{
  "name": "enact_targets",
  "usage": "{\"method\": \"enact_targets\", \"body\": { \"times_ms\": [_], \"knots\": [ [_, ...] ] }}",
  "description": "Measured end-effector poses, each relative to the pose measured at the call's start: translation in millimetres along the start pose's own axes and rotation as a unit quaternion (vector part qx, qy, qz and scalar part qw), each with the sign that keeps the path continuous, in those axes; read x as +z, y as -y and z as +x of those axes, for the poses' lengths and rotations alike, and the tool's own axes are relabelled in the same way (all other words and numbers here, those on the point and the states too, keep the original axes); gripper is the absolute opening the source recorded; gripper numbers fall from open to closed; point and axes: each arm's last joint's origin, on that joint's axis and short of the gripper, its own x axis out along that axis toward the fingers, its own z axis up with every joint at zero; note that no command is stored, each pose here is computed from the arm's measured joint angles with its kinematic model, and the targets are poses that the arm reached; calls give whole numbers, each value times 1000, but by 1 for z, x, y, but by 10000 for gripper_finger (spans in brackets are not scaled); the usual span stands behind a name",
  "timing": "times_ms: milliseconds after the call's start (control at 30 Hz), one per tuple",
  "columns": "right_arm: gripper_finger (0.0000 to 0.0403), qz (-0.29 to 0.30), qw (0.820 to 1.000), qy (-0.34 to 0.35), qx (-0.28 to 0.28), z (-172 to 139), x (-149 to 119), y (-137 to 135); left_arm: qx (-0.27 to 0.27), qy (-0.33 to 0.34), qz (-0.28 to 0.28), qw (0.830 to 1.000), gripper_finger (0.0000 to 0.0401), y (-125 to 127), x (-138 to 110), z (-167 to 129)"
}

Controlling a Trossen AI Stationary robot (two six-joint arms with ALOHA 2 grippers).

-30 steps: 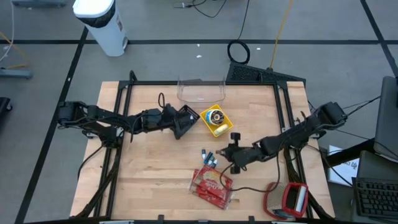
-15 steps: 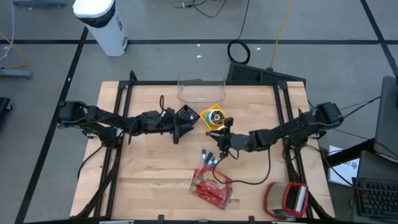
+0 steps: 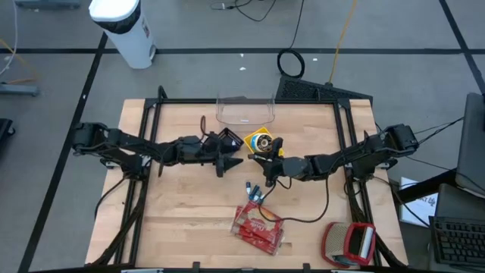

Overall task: Pick & Place Food Item
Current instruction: Put the brown bottle into the black bin

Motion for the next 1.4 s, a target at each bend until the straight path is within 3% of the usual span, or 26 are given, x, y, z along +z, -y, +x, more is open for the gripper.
{"method": "enact_targets", "body": {
  "times_ms": [333,567,1200,1400],
  "knots": [
    [59,-3,1000,20,-7,-2,6,0,8,-29,7,1000,331,10,3,43],
    [59,-7,1000,26,-11,-2,7,0,15,-36,0,999,311,7,0,55],
    [59,-2,1000,26,-8,-4,8,-2,19,-24,-4,1000,158,-3,9,57],
    [59,9,1000,25,-7,-4,8,-2,-14,-41,29,999,100,-9,14,56]
  ]
}}
